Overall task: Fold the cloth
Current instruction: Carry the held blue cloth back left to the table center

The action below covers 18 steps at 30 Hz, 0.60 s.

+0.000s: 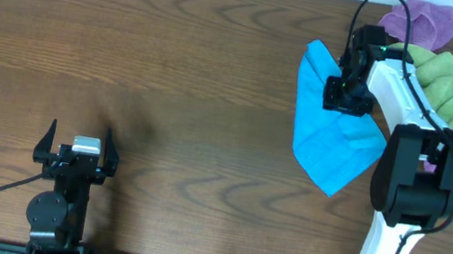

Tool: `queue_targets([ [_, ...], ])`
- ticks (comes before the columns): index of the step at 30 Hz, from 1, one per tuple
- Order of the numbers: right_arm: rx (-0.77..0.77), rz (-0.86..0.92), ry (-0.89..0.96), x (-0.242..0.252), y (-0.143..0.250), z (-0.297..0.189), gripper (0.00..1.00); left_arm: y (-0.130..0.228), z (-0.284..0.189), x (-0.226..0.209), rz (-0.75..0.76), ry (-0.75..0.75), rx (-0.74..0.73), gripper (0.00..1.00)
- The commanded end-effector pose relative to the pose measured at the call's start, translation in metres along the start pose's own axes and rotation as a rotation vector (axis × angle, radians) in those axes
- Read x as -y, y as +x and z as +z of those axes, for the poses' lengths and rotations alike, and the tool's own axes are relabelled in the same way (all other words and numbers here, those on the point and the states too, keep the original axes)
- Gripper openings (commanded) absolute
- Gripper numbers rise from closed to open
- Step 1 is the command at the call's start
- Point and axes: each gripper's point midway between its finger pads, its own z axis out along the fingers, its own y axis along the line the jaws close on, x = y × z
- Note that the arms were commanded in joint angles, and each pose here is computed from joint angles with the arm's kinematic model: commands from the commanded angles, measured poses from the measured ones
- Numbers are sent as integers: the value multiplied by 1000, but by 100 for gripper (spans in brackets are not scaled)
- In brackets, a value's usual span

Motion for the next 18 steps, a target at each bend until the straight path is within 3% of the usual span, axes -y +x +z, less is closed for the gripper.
queue_targets([
  [1,-36,-3,-2,2,7,11,44,19,0,4,15,14,-68,95],
  [4,-44,-3,-12,0,8,13,42,18,0,4,15,14,-67,95],
  [7,-45,-2,-20,-1,9,13,31,18,0,4,15,14,-67,95],
  [10,-49,-2,-26,-3,10,13,3,18,0,4,15,14,-67,95],
  [18,-76,-14,-115,-24,15,7,1,18,0,4,15,14,-67,95],
])
